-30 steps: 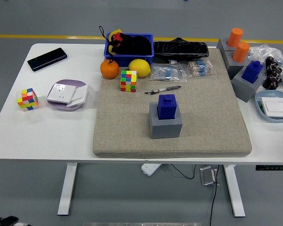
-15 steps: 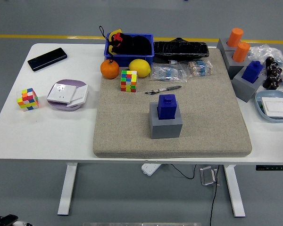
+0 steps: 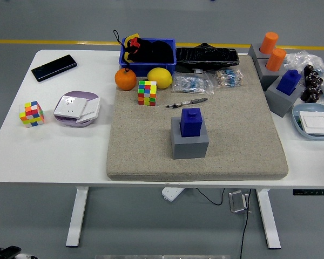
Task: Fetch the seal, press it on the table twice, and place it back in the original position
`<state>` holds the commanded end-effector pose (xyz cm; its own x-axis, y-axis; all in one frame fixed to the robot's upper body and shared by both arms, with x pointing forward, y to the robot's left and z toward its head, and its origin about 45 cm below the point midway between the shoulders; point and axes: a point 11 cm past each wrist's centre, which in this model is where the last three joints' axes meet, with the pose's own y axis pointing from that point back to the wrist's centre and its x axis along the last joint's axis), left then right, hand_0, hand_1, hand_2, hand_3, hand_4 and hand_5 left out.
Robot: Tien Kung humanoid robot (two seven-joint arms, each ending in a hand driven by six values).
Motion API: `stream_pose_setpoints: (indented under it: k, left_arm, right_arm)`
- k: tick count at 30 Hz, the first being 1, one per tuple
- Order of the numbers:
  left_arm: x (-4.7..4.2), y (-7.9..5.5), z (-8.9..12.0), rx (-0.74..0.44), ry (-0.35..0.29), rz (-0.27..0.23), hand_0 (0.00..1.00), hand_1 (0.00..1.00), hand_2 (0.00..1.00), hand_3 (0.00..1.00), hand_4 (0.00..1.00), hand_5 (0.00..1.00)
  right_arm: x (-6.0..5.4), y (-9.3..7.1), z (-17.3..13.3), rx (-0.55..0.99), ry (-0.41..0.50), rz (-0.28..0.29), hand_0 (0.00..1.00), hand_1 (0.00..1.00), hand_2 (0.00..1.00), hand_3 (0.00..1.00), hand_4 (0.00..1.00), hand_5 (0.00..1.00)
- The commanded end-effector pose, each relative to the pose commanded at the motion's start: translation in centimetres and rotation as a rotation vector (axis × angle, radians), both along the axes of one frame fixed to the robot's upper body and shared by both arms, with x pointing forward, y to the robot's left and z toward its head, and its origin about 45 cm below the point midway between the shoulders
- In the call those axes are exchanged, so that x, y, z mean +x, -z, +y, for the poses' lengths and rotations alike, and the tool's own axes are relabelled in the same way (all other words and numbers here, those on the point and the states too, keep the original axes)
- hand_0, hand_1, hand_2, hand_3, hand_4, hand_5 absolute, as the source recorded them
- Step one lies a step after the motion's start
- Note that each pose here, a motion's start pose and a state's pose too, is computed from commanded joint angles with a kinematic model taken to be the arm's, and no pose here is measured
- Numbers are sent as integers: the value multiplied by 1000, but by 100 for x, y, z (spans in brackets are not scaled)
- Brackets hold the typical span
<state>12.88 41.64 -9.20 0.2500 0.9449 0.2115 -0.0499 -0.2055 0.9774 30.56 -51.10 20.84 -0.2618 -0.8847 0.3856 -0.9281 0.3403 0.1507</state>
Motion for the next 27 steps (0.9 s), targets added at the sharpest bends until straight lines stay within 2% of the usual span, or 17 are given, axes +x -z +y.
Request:
stream_pose_setpoints:
  k: [11,18,27]
  left_arm:
    - [27,-7,1,0,-1,-8,718,690,678,746,670,267]
    - [14,-5,4,2,-1,-4,717,690,678,746,668,263]
    - [43,-20,24,5,4,-9,716,690,678,747,667,262]
  right_arm:
    - [7,-69,-12,-8,1,-31,848,780,763,732,884,351]
    - [12,-60,-1,-9,-4,-28,847,777,759,729,882,349]
    - [19,-38,27,-9,-13,-22,846,777,758,730,881,350]
